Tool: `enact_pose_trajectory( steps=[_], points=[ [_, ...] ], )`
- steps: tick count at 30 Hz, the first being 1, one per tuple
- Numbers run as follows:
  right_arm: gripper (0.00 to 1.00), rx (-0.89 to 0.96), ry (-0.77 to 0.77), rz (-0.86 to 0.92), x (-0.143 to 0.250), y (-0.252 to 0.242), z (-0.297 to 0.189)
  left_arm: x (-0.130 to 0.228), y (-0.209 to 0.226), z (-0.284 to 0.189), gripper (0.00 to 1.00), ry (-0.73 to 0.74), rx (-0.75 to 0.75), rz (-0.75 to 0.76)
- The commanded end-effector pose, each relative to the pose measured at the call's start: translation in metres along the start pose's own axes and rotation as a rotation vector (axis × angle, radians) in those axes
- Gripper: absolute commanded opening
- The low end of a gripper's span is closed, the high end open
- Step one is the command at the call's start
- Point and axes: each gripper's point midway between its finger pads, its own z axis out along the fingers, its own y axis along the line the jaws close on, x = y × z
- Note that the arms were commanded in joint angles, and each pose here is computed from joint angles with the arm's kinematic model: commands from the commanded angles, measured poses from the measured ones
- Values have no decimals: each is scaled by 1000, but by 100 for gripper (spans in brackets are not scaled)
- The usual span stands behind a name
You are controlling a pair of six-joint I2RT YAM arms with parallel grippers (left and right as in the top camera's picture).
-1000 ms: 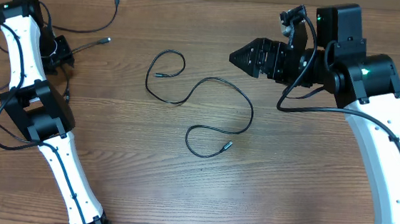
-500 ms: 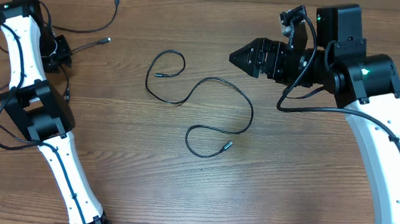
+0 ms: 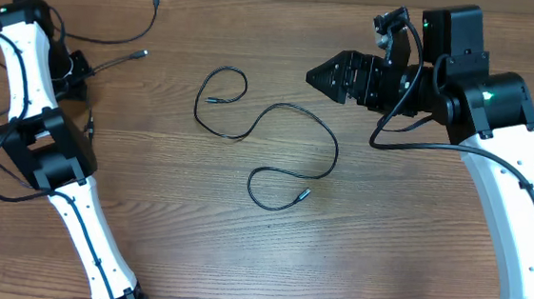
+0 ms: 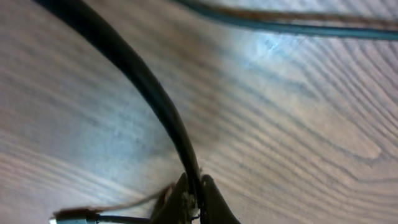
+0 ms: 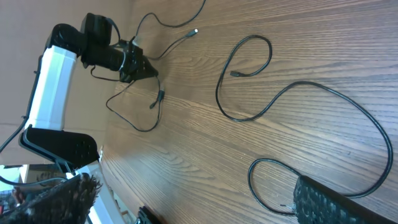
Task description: Untangle cables
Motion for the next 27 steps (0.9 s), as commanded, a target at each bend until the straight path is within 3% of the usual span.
enact_pose_trajectory(
  steps=[1, 4, 11, 18, 23, 27],
  points=[
    [100, 5, -11, -13, -3, 1, -2, -9, -1, -42, 4, -57, 137, -106],
    [100, 6, -7, -10, -2, 1, -2, -8, 1, -63, 4, -54, 215, -204],
    [100, 8, -1, -5, 0, 0, -2, -6, 9, -86, 4, -45, 318, -282],
    [100, 9, -1, -5, 0, 0, -2, 3, -35, -106, 4, 43, 593, -263],
    [100, 9, -1, -5, 0, 0, -2, 8, -51, -106, 4, 56, 600, -232],
    [100, 10, 2, -2, 1, 0, -2, 11, -52, -94, 4, 44, 495, -232]
  ],
)
